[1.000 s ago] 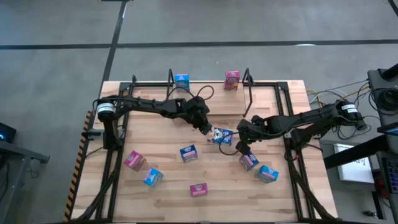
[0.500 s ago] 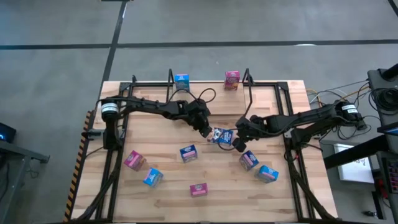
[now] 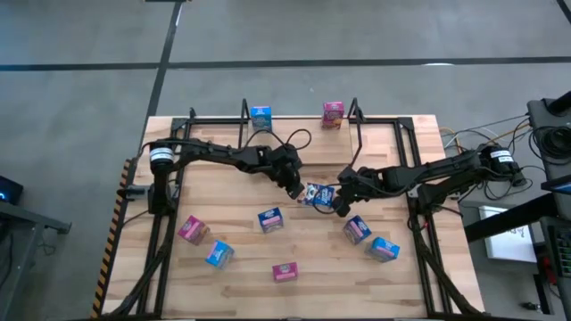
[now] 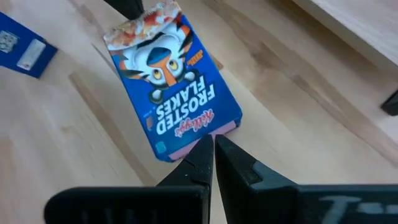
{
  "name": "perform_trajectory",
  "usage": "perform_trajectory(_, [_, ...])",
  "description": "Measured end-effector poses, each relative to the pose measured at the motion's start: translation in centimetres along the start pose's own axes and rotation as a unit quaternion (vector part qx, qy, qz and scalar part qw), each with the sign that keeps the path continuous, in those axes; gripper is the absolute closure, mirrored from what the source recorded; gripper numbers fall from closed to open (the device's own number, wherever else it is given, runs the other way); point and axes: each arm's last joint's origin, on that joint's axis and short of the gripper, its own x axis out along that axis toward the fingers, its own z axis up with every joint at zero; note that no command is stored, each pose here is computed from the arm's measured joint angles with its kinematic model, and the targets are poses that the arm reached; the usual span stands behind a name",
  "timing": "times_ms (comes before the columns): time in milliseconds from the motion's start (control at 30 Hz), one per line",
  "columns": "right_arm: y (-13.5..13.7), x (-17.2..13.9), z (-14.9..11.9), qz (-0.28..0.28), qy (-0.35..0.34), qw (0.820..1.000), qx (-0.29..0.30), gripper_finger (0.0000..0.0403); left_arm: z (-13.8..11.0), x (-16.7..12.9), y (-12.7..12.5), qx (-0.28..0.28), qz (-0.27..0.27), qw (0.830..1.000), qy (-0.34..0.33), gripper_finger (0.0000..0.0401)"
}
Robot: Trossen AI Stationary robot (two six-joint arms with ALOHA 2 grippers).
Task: Stack cereal on shelf
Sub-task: Put the top dark blue cereal box on the shelf Adjust the dark blue cereal box
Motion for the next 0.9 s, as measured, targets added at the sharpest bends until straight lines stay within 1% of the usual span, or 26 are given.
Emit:
perform_trajectory(233, [-0.10,0.32,-0.22,0.005,-0.007,1.000,0.011,0.0394,0.00,0.01,0.01,0.011,0.005,1.000,-0.003,0.0401])
perform_trajectory(900, [-0.09,0.36,-0.24,0.008,-0.008,1.000,0.013,0.0394,-0.42,0.03,0.30,0.004,0.018,1.000,0.014,0.0401])
